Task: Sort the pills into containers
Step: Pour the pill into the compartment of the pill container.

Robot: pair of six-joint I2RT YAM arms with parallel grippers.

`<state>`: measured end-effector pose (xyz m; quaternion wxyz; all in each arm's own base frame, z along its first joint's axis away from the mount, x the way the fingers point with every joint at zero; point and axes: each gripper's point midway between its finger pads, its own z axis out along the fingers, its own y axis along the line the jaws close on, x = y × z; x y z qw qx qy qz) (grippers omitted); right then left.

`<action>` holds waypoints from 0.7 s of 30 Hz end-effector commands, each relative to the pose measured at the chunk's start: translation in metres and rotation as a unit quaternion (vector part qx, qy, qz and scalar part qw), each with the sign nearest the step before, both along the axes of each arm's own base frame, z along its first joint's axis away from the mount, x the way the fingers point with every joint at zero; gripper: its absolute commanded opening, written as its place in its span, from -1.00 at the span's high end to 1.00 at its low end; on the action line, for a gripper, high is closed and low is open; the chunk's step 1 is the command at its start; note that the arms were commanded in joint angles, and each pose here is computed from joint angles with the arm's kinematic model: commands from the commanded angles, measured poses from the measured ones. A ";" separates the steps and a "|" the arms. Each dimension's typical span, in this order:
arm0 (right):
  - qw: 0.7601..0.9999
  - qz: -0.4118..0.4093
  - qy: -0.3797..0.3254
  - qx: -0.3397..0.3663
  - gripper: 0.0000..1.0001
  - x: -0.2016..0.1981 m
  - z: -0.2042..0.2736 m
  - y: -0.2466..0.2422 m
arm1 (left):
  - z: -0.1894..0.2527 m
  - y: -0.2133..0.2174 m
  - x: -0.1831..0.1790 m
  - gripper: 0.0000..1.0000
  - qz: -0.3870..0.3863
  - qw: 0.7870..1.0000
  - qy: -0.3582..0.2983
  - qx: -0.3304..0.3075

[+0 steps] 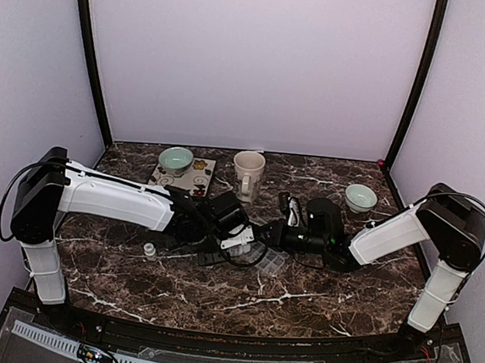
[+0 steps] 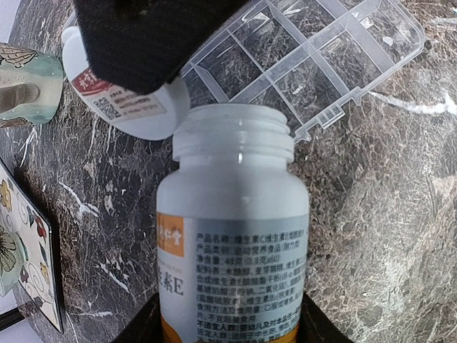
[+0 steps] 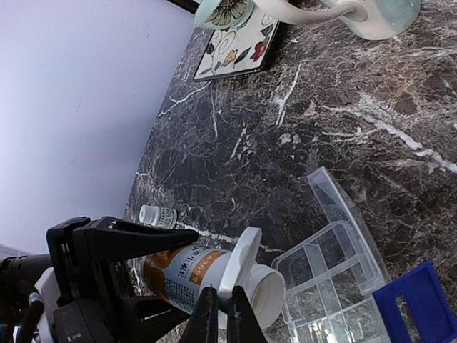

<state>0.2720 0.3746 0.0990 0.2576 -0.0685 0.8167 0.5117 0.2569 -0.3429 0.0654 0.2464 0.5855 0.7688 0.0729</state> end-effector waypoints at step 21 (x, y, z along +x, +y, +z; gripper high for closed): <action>1.000 0.004 -0.011 0.009 0.89 -0.001 0.000 -0.002 | 0.012 -0.008 0.003 1.00 -0.010 0.999 -0.006 0.031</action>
